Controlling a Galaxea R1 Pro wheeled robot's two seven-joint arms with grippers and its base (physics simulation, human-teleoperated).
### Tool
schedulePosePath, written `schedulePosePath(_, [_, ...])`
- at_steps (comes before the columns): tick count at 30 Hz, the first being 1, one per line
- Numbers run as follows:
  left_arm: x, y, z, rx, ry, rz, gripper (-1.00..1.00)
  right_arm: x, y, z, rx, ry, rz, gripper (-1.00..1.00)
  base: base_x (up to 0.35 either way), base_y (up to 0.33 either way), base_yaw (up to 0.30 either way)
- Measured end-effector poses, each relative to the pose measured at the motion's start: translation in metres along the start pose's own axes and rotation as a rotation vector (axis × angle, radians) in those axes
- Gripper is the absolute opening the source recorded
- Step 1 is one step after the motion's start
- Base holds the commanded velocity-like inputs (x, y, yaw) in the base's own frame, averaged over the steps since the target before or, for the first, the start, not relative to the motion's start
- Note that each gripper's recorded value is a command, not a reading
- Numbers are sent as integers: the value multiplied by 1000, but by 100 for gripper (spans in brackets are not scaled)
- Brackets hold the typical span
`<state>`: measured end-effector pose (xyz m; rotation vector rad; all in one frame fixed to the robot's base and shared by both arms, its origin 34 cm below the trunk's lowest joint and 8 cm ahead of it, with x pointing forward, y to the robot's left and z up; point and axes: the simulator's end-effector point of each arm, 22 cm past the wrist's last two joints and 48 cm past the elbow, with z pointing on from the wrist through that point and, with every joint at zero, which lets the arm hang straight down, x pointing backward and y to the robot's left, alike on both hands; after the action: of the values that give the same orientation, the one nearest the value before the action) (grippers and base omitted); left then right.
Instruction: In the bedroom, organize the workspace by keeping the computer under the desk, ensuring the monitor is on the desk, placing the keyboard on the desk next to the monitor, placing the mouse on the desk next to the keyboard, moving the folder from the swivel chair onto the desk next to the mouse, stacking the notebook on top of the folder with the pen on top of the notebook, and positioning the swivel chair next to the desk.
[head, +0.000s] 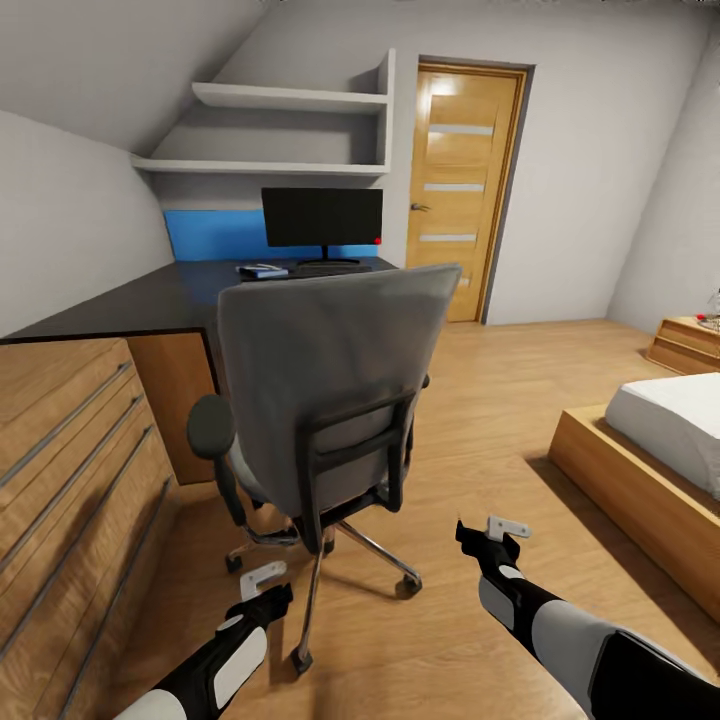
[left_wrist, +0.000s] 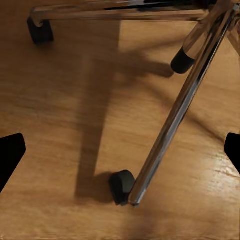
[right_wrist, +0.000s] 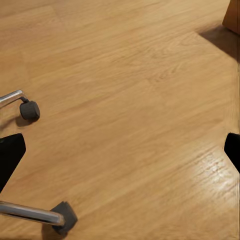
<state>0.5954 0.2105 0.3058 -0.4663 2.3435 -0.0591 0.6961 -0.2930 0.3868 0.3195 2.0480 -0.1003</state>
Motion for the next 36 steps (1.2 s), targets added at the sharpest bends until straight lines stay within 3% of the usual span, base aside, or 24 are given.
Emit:
schedulePosePath(9, [-1, 4, 0, -8, 0, -5, 100, 0, 0, 0, 0, 0, 0, 100, -209, 0, 0])
schedulePosePath(14, [-3, 16, 2, -29, 3, -40, 100, -1, 0, 0, 0, -1, 0, 100, -21, 0, 0])
schedulePosePath(19, [-14, 34, 4, -64, -21, -130, 100, -1, -2, 0, 2, -1, 0, 100, -5, 0, 0])
schedulePosePath(24, [-36, 49, 4, -97, -82, -216, 100, -1, -4, 0, 6, -1, -1, 100, -2, 0, 0])
schedulePosePath(27, [-65, 55, 0, -118, -143, -260, 100, -1, -6, 0, 8, -1, -1, 100, 0, 0, 0])
schedulePosePath(28, [-104, 72, -12, -197, -196, -292, 100, -2, -16, 2, 24, -1, -3, 100, 0, 0, 0])
schedulePosePath(36, [-134, 81, -27, -247, -168, -321, 100, -6, -43, 5, 58, -8, -17, 100, 0, 0, 0])
